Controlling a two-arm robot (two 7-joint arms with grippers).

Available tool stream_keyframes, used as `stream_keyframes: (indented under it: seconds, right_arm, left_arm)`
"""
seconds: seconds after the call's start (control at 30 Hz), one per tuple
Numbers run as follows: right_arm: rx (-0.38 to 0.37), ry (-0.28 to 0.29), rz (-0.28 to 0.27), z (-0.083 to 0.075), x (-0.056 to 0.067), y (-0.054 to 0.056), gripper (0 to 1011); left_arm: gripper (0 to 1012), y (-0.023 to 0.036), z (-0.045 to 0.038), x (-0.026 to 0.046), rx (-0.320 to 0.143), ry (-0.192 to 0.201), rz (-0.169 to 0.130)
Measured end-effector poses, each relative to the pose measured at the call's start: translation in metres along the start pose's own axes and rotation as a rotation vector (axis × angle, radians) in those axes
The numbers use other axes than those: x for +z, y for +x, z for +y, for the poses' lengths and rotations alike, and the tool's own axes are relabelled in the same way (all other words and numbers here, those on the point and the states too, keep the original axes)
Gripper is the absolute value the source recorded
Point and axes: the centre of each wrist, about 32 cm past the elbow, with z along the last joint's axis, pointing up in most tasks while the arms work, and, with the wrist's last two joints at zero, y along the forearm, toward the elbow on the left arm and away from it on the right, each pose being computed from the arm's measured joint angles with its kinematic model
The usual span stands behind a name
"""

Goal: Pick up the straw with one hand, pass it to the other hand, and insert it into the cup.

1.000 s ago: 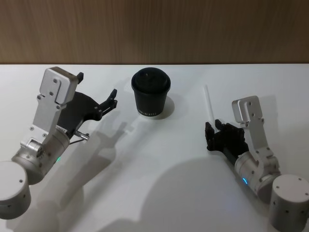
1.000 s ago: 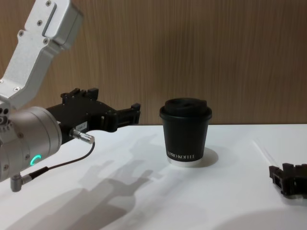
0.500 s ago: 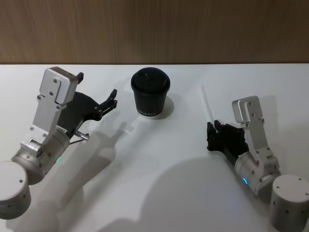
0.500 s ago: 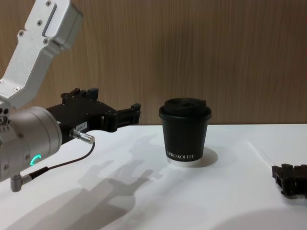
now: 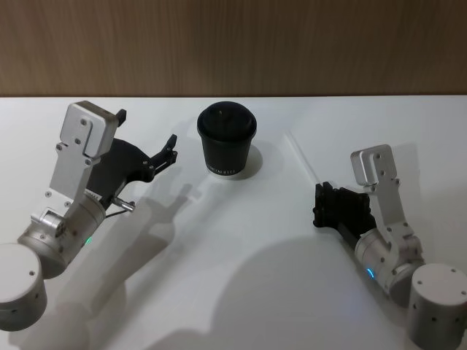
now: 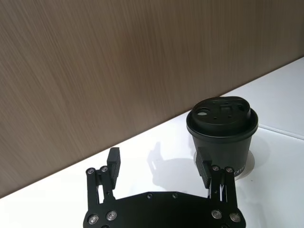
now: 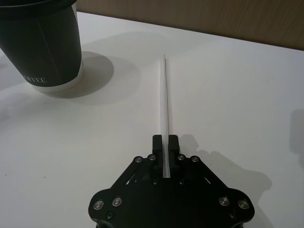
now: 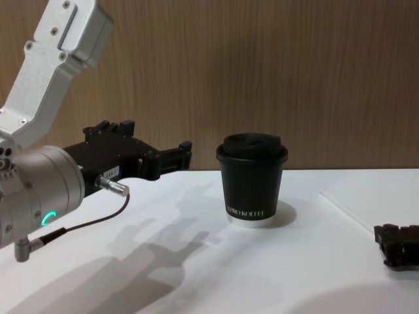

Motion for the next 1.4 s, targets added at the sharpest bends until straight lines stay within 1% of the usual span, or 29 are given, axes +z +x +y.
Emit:
stream_keyframes:
  seconds: [0.27, 0.37, 0.4, 0.5, 0.6, 0.7, 0.87, 0.9, 0.97, 1.0, 1.03, 1.07, 1.1, 1.17, 1.23, 1.27, 1.33, 1.4]
  right_arm:
    - [-0.013, 0.032, -0.016, 0.0, -0.002, 0.001, 43]
    - [-0.024, 0.07, -0.032, -0.002, 0.0, 0.001, 29]
    - [-0.024, 0.07, -0.032, -0.002, 0.0, 0.001, 22]
    - [-0.038, 0.113, -0.054, -0.003, 0.002, 0.003, 9]
    - [-0.048, 0.137, -0.07, -0.005, 0.004, 0.004, 6]
    - [-0.061, 0.174, -0.093, -0.006, 0.006, 0.005, 5]
    - [-0.08, 0.255, -0.149, -0.011, 0.012, 0.008, 5]
    - [-0.08, 0.255, -0.149, -0.011, 0.012, 0.008, 5]
    - [-0.082, 0.292, -0.176, -0.014, 0.015, 0.011, 5]
    - [-0.082, 0.292, -0.176, -0.014, 0.015, 0.011, 5]
    - [-0.081, 0.318, -0.192, -0.016, 0.018, 0.012, 5]
    - [-0.08, 0.329, -0.199, -0.017, 0.018, 0.012, 5]
    - [-0.075, 0.352, -0.214, -0.019, 0.02, 0.014, 5]
    - [-0.067, 0.371, -0.226, -0.02, 0.021, 0.015, 6]
    - [-0.051, 0.401, -0.246, -0.022, 0.023, 0.016, 6]
    - [-0.051, 0.401, -0.246, -0.022, 0.023, 0.016, 5]
    - [-0.024, 0.436, -0.268, -0.025, 0.026, 0.018, 6]
    - [-0.008, 0.453, -0.279, -0.027, 0.027, 0.019, 5]
  left_arm:
    - [1000, 0.0, 0.0, 0.0, 0.0, 0.0, 0.0]
    - [1000, 0.0, 0.0, 0.0, 0.0, 0.0, 0.0]
    - [1000, 0.0, 0.0, 0.0, 0.0, 0.0, 0.0]
    - [1000, 0.0, 0.0, 0.0, 0.0, 0.0, 0.0]
    - [1000, 0.0, 0.0, 0.0, 0.0, 0.0, 0.0]
    - [1000, 0.0, 0.0, 0.0, 0.0, 0.0, 0.0]
    - [1000, 0.0, 0.0, 0.0, 0.0, 0.0, 0.0]
    - [1000, 0.0, 0.0, 0.0, 0.0, 0.0, 0.0]
    - [1000, 0.0, 0.0, 0.0, 0.0, 0.0, 0.0]
    - [1000, 0.0, 0.0, 0.0, 0.0, 0.0, 0.0]
    - [1000, 0.0, 0.0, 0.0, 0.0, 0.0, 0.0]
    - [1000, 0.0, 0.0, 0.0, 0.0, 0.0, 0.0]
    - [1000, 0.0, 0.0, 0.0, 0.0, 0.0, 0.0]
    - [1000, 0.0, 0.0, 0.0, 0.0, 0.0, 0.0]
    - [1000, 0.0, 0.0, 0.0, 0.0, 0.0, 0.0]
    - [1000, 0.0, 0.0, 0.0, 0.0, 0.0, 0.0]
    - [1000, 0.0, 0.0, 0.0, 0.0, 0.0, 0.0]
    - [1000, 0.0, 0.0, 0.0, 0.0, 0.0, 0.0]
